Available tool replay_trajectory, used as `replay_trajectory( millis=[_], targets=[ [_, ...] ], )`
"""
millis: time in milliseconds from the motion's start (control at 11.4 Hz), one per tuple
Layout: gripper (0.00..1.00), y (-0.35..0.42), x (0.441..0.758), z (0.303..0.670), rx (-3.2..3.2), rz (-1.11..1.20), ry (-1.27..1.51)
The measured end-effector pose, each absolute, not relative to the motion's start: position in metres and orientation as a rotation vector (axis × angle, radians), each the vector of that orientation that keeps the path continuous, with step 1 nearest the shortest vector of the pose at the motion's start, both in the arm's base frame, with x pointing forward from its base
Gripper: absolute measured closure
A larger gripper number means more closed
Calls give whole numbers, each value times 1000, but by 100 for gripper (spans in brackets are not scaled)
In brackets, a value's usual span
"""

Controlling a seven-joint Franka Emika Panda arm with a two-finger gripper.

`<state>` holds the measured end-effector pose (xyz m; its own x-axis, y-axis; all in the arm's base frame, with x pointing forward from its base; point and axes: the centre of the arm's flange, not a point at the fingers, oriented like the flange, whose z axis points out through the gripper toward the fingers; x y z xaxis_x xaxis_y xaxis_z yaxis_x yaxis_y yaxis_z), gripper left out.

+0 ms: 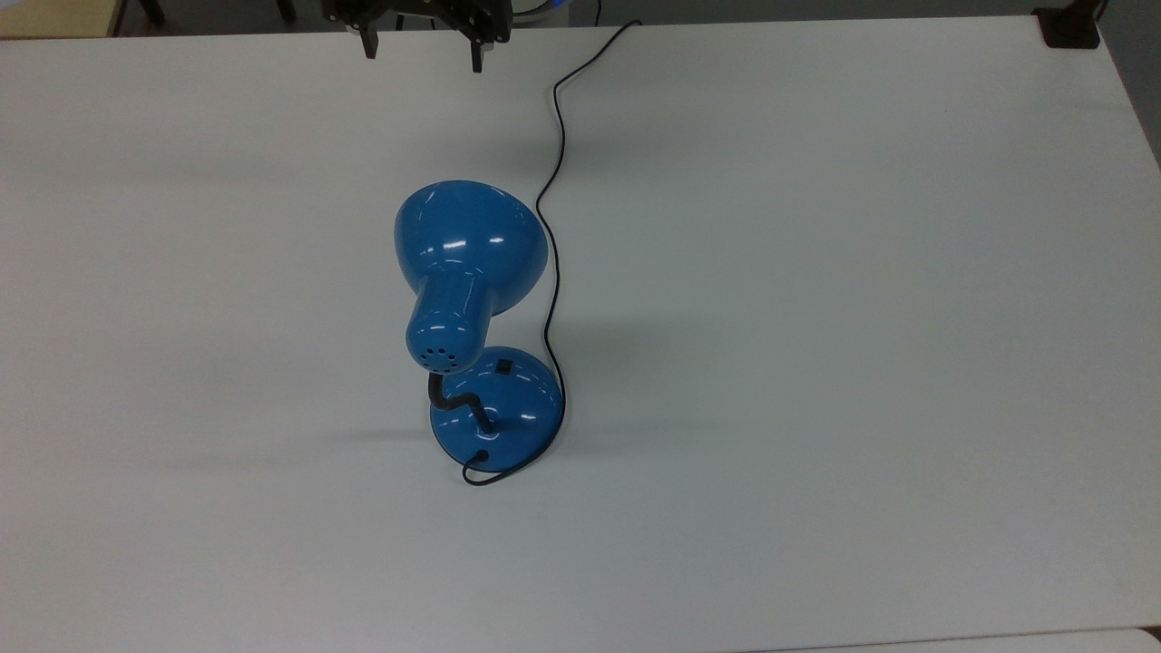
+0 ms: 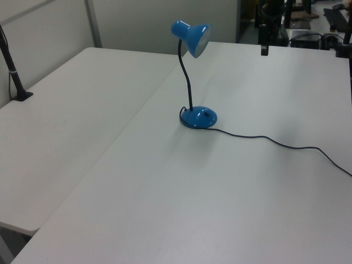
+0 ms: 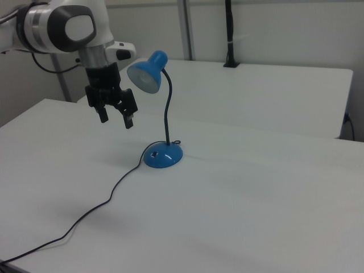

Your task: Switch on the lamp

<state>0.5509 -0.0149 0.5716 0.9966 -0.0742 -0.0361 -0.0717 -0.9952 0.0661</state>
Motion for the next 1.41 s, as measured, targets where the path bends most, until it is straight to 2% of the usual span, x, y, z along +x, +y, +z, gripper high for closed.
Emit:
replay_trajectory(
  millis=[968, 1232, 1408],
  targets=[
    [0, -15, 561, 574, 3071, -29, -115],
    [15, -13, 576, 560, 3069, 11, -68],
    [47, -10, 593, 545, 3063, 82, -7]
  ],
)
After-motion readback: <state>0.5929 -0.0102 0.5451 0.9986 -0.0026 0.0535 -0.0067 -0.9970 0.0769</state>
